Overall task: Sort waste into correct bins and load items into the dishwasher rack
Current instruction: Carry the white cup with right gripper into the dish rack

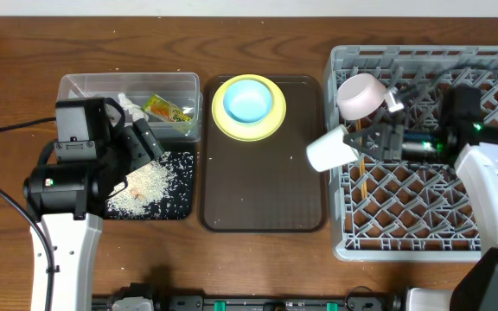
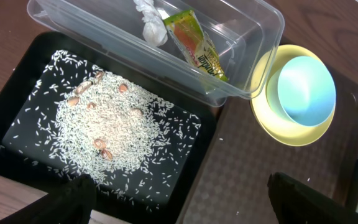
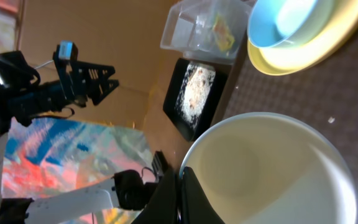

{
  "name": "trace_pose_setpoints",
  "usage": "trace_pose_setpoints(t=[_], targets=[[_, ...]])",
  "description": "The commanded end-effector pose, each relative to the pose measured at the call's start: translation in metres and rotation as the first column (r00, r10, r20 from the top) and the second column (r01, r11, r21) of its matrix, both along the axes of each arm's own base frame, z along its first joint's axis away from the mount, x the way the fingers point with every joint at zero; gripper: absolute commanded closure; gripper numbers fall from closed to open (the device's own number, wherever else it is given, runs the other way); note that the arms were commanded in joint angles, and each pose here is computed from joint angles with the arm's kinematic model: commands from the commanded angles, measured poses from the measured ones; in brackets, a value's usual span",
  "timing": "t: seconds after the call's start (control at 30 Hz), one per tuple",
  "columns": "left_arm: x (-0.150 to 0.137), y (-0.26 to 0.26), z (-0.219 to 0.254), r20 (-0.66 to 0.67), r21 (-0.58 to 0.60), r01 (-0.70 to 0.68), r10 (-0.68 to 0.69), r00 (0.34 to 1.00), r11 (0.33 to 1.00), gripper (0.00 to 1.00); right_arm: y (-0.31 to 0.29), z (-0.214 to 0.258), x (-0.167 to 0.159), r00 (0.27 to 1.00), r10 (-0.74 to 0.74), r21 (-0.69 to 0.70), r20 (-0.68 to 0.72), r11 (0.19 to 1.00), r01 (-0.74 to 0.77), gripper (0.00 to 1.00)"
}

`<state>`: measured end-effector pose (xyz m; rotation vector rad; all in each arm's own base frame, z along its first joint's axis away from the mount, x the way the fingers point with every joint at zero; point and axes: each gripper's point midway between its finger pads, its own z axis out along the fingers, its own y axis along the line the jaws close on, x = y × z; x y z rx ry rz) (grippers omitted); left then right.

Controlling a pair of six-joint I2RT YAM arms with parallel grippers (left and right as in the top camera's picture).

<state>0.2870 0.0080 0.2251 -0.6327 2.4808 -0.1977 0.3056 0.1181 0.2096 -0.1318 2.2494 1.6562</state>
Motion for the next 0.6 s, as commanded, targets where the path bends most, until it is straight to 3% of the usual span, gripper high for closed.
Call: trace_pose_setpoints(t=[0.0,0.57], targets=[[0.0,0.001,-0.001,-0.004,-0.003,-0.004,0.004,1.0,1.0,0.09,-0.011,0.0,-0.006,0.998,-0.015,0.079,0.067,0.997,0.01,0.99],[0.0,0.001,-0.001,-0.004,-0.003,-0.004,0.004,1.0,1.0,0.09,-0.032,-0.029,-0.006,0.975,-0.082,0.109,0.205,0.992,0.06,0.99]])
